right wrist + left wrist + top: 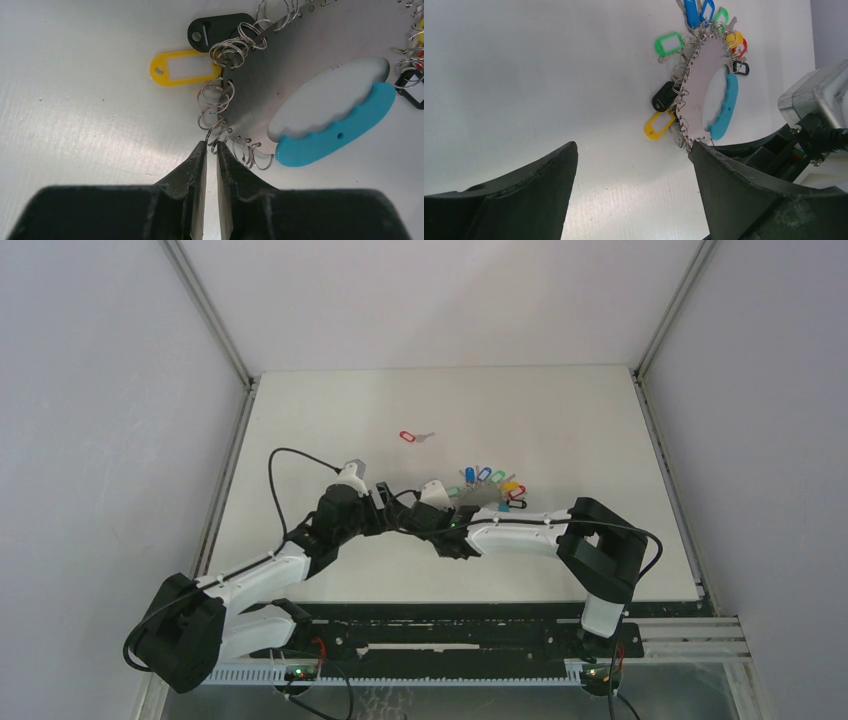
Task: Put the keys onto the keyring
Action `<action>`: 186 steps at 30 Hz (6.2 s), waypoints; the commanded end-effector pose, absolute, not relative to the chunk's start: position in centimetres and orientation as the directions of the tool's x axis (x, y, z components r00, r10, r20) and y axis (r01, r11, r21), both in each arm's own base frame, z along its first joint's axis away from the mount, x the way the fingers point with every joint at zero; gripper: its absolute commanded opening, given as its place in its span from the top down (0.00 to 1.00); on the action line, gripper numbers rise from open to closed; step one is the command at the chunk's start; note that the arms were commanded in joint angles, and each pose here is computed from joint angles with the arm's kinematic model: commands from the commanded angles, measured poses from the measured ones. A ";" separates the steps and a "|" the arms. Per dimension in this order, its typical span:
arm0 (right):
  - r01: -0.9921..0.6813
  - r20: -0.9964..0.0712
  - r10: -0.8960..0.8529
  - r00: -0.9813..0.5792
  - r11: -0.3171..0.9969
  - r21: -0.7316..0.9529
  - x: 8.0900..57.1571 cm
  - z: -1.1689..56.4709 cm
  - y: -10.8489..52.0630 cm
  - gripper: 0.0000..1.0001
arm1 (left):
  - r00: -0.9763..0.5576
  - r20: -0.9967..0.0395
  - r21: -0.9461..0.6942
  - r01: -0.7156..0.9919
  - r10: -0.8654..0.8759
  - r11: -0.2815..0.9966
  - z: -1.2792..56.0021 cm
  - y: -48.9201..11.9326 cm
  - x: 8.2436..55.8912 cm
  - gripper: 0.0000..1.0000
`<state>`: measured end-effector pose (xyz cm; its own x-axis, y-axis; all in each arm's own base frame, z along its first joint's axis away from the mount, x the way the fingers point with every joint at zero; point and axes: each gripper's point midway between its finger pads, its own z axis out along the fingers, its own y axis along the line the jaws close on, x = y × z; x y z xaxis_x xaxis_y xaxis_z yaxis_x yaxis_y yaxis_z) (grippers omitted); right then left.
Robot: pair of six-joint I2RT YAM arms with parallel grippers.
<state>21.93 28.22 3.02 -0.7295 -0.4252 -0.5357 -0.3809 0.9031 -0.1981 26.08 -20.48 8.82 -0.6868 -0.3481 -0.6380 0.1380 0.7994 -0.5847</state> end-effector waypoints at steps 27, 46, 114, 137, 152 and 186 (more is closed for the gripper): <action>-0.347 -0.555 -0.411 -0.724 0.911 -0.222 22.9 3.1 28.3 0.87 | -0.690 -0.629 -0.600 0.138 -0.357 0.788 8.6 -20.4 25.7 0.12; -0.332 -0.550 -0.427 -0.718 0.904 -0.270 23.4 2.4 27.6 0.88 | -0.689 -0.630 -0.600 0.140 -0.358 0.788 8.7 -20.4 25.6 0.11; -0.918 -0.916 -0.196 0.349 0.127 -0.377 21.9 21.1 27.5 1.00 | 0.039 -0.991 0.089 0.905 0.126 0.416 25.6 -25.7 21.6 0.11; -0.896 -0.885 -0.166 0.436 0.013 -0.444 22.0 22.1 28.4 1.00 | 0.117 -0.971 0.135 0.988 0.210 0.073 22.8 -31.3 21.1 0.47; -0.900 -0.891 -0.144 0.432 -0.005 -0.436 21.5 22.4 28.5 1.00 | 0.097 -0.974 0.115 0.990 0.202 0.080 22.1 -32.4 21.3 0.64; -0.911 -0.899 -0.170 0.403 0.025 -0.413 21.6 22.3 28.3 1.00 | 0.091 -0.971 0.106 0.993 0.222 0.052 23.4 -32.5 20.2 1.00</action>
